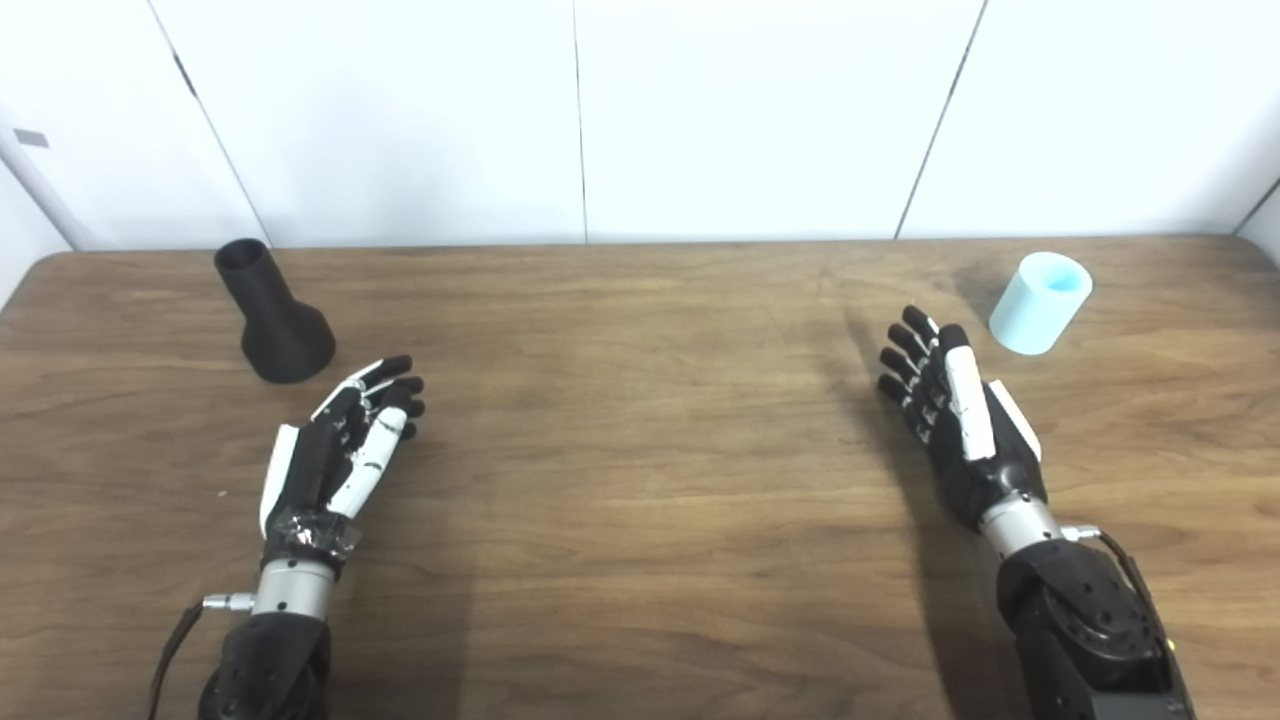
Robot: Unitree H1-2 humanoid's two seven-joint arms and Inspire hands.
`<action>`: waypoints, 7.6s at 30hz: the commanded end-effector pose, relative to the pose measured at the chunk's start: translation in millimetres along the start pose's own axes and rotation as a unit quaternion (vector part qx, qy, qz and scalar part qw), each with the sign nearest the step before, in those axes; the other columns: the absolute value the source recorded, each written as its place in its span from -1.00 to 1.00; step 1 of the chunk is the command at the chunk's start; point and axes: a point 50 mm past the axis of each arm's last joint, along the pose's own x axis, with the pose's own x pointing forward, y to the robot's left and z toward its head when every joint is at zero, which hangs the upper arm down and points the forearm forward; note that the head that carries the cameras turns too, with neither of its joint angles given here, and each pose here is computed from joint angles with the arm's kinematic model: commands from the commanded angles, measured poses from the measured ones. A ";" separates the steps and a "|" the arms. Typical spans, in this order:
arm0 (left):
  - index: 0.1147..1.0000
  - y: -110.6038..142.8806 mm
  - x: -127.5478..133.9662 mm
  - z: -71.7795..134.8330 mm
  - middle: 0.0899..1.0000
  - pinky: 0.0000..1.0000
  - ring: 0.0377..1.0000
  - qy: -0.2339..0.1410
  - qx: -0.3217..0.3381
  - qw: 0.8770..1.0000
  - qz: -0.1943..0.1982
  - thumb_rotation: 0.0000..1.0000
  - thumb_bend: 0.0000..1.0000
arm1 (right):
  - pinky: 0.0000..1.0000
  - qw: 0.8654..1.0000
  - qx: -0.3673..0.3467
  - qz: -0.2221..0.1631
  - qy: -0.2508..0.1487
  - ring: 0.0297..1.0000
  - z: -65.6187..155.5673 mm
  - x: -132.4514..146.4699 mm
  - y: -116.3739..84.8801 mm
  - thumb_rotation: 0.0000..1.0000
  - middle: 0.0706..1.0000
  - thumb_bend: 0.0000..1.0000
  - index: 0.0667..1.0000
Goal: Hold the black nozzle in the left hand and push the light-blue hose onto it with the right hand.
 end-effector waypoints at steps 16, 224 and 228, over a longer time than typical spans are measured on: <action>0.54 1.8 6.8 15.5 0.45 0.39 0.42 -0.041 -0.002 0.999 -0.003 0.18 -0.21 | 0.55 1.000 -0.012 0.002 -0.029 0.80 8.3 1.8 -0.1 1.00 0.82 -0.01 0.83; -0.17 66.5 156.5 9.2 0.20 0.06 0.27 0.159 0.392 0.902 0.086 -0.91 0.04 | 0.32 0.999 -0.046 0.006 -0.019 0.45 24.7 -15.9 -9.5 0.53 0.44 -0.44 0.66; -0.17 64.6 155.7 10.1 0.18 0.00 0.22 0.160 0.399 0.898 0.092 -0.92 0.04 | 0.28 1.000 -0.026 0.001 -0.011 0.42 25.4 -15.3 -9.7 0.47 0.40 -0.46 0.62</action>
